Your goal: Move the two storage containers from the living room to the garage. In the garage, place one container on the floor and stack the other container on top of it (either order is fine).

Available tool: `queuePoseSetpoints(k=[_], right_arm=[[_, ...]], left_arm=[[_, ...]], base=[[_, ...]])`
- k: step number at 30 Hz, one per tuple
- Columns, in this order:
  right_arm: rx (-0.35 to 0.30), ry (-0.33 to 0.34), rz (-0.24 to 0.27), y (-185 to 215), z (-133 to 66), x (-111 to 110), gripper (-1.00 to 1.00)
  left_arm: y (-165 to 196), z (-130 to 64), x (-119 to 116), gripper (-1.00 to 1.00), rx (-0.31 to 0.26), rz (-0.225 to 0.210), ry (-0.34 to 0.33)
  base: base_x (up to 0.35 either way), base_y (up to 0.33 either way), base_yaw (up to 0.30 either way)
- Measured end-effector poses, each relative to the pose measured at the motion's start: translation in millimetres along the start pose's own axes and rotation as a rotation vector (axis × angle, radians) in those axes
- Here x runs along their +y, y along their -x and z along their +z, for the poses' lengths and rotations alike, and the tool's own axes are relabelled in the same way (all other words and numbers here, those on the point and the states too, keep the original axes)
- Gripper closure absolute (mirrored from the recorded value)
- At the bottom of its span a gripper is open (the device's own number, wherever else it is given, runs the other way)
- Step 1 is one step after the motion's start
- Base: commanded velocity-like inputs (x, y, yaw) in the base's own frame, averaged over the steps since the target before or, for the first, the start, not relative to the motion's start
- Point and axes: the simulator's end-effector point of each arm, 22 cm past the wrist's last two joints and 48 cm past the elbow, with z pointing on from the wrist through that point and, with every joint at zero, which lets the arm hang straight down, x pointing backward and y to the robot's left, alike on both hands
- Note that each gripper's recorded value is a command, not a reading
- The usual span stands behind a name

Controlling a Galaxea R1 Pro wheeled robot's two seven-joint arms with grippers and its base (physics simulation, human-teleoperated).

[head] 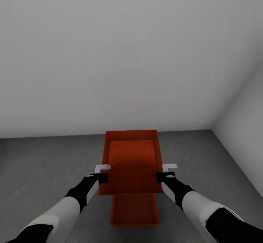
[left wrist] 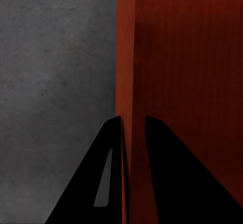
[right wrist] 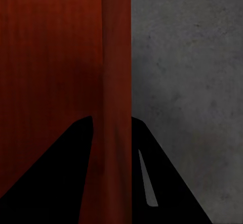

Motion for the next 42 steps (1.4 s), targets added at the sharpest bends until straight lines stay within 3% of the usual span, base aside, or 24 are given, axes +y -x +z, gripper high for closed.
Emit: queuePoseSetpoints(k=[42], right_arm=[[0.067,0.004,-0.008,-37,20.5,4,1.0]], left_arm=[[-36,21.9,2,1.0,0.067,-0.003,0.004]], base=[[0.0,0.0,0.0]])
